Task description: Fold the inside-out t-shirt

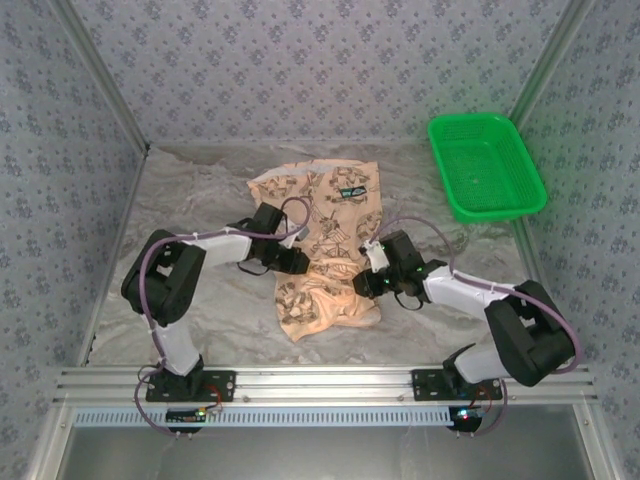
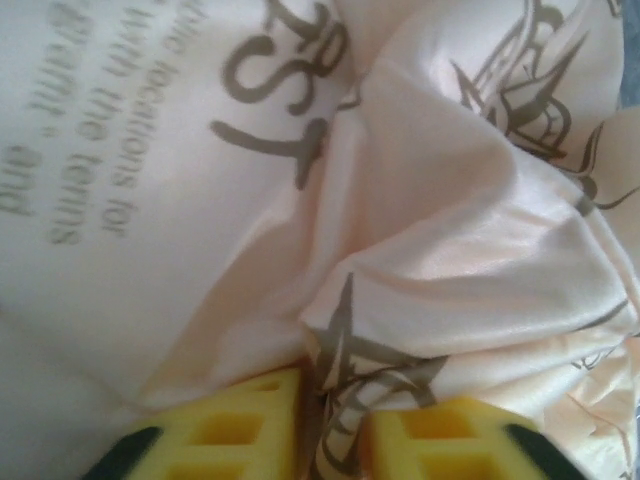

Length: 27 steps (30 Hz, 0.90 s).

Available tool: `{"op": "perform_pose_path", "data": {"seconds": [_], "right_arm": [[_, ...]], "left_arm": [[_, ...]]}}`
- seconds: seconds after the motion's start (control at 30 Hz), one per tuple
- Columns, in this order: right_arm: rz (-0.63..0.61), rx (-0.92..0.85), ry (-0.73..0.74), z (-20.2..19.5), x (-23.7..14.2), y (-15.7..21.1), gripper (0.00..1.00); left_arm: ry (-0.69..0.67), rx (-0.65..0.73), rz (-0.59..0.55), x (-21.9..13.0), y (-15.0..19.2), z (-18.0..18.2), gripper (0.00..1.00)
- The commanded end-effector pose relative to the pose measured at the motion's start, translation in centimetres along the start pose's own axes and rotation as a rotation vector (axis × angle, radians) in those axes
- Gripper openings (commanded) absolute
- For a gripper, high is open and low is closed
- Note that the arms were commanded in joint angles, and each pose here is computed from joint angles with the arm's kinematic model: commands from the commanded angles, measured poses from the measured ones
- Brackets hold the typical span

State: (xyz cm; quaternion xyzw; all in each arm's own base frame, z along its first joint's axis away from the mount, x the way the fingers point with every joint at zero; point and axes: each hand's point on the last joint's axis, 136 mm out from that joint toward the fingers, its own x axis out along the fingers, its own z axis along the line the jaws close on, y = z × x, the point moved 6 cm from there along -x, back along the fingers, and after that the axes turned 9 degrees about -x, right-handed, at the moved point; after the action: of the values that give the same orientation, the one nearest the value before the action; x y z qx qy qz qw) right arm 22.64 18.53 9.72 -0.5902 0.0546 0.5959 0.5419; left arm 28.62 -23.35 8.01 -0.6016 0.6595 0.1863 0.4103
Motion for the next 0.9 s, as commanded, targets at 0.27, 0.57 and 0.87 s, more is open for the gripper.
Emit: {"op": "perform_pose_path", "data": {"seconds": [0.27,0.57,0.87], "right_arm": [[-0.089,-0.348,0.108,5.0,-4.3,-5.1,0.31],[-0.045,-0.130,-0.006,5.3,1.7,-6.2,0.30],[-0.036,0.046,0.238,-0.4,3.1,-6.2,0.40]], "left_arm": [[0.037,0.119,-0.057,-4.6,-0.8,-5.2,0.42],[0.037,0.205,-0.087,-1.2,-1.0,-5.2,0.42],[0.010,0.203,-0.141,0.4,-3.3,-4.8,0.44]]}}
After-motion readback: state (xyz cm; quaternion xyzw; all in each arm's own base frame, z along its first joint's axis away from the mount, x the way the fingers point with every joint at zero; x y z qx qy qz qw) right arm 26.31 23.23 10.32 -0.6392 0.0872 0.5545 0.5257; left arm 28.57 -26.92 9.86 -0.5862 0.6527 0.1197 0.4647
